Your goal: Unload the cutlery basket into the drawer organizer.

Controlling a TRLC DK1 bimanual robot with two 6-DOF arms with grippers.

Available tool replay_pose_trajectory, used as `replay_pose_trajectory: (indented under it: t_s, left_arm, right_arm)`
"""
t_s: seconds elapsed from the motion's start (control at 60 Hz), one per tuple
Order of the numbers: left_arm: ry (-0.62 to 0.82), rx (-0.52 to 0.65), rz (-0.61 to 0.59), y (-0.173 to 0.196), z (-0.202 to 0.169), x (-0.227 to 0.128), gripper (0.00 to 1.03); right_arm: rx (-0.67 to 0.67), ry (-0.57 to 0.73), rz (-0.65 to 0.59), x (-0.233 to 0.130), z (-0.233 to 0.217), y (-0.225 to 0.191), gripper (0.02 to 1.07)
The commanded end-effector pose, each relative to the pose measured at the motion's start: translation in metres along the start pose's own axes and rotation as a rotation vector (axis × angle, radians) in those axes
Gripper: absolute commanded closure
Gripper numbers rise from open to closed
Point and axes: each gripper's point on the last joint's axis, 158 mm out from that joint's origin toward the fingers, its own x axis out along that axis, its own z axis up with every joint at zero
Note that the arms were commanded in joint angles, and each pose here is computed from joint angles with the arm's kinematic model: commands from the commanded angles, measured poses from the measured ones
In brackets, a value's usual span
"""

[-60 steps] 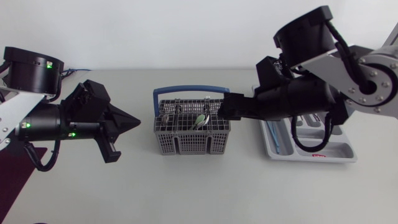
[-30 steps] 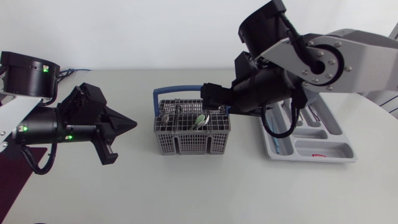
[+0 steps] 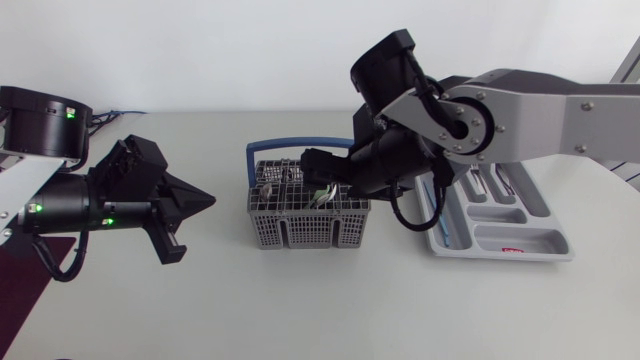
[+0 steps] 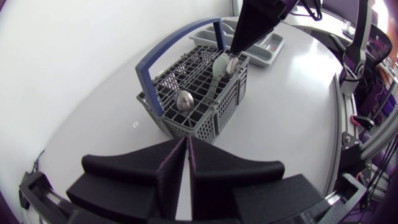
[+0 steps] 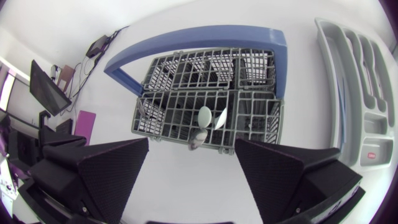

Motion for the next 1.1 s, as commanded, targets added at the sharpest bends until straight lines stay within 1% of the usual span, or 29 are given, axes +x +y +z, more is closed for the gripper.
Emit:
replay_pose_trajectory:
  t_s: [0.0, 0.083, 0.217, 0.3, 0.333, 0.4, 0.433, 0.45, 0.483, 0.517, 0.55, 0.717, 0.767, 0.817, 0.9, 0.95, 1.083]
  left_arm:
    - [0.015, -0.005, -0.004, -0.001, -0.011, 0.003, 0.84]
    - [0.014, -0.005, -0.006, -0.001, -0.011, 0.005, 0.84]
    - [0.018, -0.003, -0.008, 0.000, -0.011, 0.007, 0.84]
    - [0.020, -0.004, -0.005, 0.001, -0.014, 0.007, 0.84]
    - [0.022, -0.005, -0.004, 0.002, -0.015, 0.007, 0.84]
    - [0.025, -0.007, -0.002, 0.004, -0.017, 0.007, 0.84]
    - [0.026, -0.006, -0.002, 0.004, -0.017, 0.007, 0.84]
    - [0.028, -0.005, -0.004, 0.003, -0.018, 0.008, 0.84]
    - [0.029, -0.005, -0.004, 0.004, -0.019, 0.008, 0.84]
    - [0.031, -0.006, -0.002, 0.005, -0.019, 0.008, 0.84]
    - [0.030, -0.006, -0.004, 0.005, -0.019, 0.009, 0.84]
    - [0.034, -0.008, -0.006, 0.007, -0.021, 0.015, 0.84]
    - [0.037, -0.010, -0.008, 0.008, -0.022, 0.017, 0.84]
    - [0.038, -0.013, -0.009, 0.008, -0.022, 0.018, 0.84]
    - [0.037, -0.012, -0.008, 0.009, -0.021, 0.018, 0.84]
    - [0.036, -0.013, -0.008, 0.009, -0.021, 0.017, 0.84]
    - [0.038, -0.013, -0.009, 0.009, -0.021, 0.019, 0.84]
  right_arm:
    - [0.097, -0.002, 0.016, 0.000, -0.002, 0.008, 0.07]
    - [0.129, 0.038, 0.008, 0.008, -0.014, 0.015, 0.07]
    - [0.208, 0.075, 0.035, 0.016, -0.019, 0.023, 0.07]
    - [0.236, 0.090, 0.028, 0.021, -0.021, 0.025, 0.09]
    - [0.245, 0.095, 0.023, 0.023, -0.023, 0.025, 0.12]
    - [0.284, 0.078, 0.009, 0.024, -0.019, 0.023, 0.24]
    - [0.292, 0.070, 0.006, 0.024, -0.017, 0.022, 0.28]
    - [0.311, 0.056, -0.005, 0.024, -0.014, 0.019, 0.35]
    - [0.331, 0.045, -0.014, 0.024, -0.011, 0.017, 0.42]
    - [0.347, 0.036, -0.024, 0.024, -0.010, 0.013, 0.51]
    - [0.356, 0.027, -0.032, 0.024, -0.008, 0.011, 0.56]
    - [0.406, 0.028, -0.046, 0.028, -0.005, 0.002, 0.58]
    - [0.423, 0.026, -0.052, 0.030, -0.002, -0.002, 0.63]
    - [0.425, 0.026, -0.050, 0.029, -0.002, -0.001, 0.66]
    - [0.440, 0.027, -0.049, 0.029, -0.002, -0.001, 0.66]
    - [0.444, 0.028, -0.050, 0.029, -0.002, -0.002, 0.72]
    - [0.455, 0.030, -0.048, 0.029, -0.002, -0.001, 0.76]
